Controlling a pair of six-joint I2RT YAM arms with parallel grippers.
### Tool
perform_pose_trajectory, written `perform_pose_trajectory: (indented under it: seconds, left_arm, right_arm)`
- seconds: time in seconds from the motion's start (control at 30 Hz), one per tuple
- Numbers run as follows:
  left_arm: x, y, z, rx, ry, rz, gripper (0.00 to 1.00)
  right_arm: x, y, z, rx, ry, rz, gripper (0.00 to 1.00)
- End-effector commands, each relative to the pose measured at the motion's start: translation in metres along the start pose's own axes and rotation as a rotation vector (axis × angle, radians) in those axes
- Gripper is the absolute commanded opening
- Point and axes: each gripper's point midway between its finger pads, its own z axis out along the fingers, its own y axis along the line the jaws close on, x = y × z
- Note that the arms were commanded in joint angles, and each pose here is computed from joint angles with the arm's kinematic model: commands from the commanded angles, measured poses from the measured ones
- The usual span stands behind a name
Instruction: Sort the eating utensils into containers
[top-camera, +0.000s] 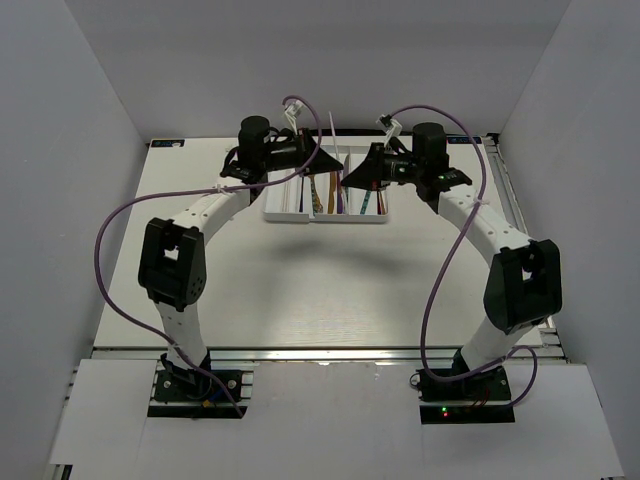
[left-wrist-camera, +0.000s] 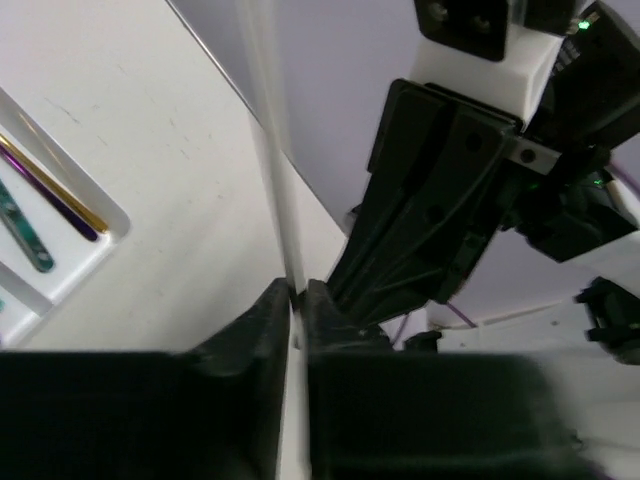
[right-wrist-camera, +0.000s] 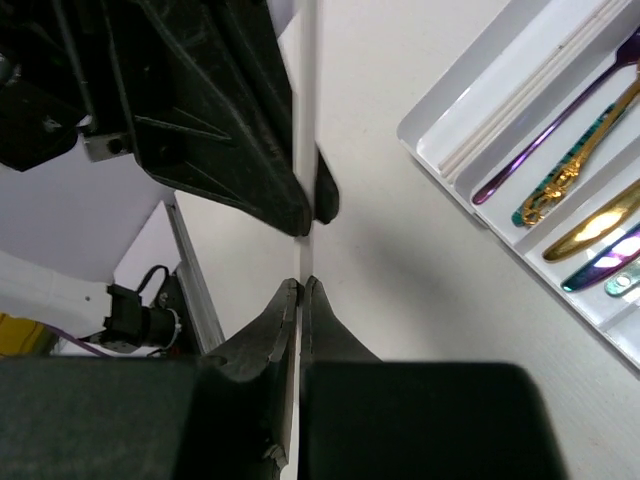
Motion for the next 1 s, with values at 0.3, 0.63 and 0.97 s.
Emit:
perform_pose_trajectory:
  seconds: [0.3,0.63,0.97]
  left_arm:
    - [-0.048,0.133,-0.061,-0.562,-0.055,0.047,0.00]
    - [-0.071,0.239,-0.087,-0.917,0.035,0.246,0.00]
    - [-0.027,0.283,-0.089,-0.962,0.118,0.185,0.00]
  right_arm:
    - [-0.035,-0.057,-0.066,0.261,-0.104,-0.064,0.88]
    - [-0.014,-0.143,-0.158,0.606,-0.075,-0.094,0.88]
    - [-0.008,-0.148,-0.166,0.618,-0.090,-0.044,0.87]
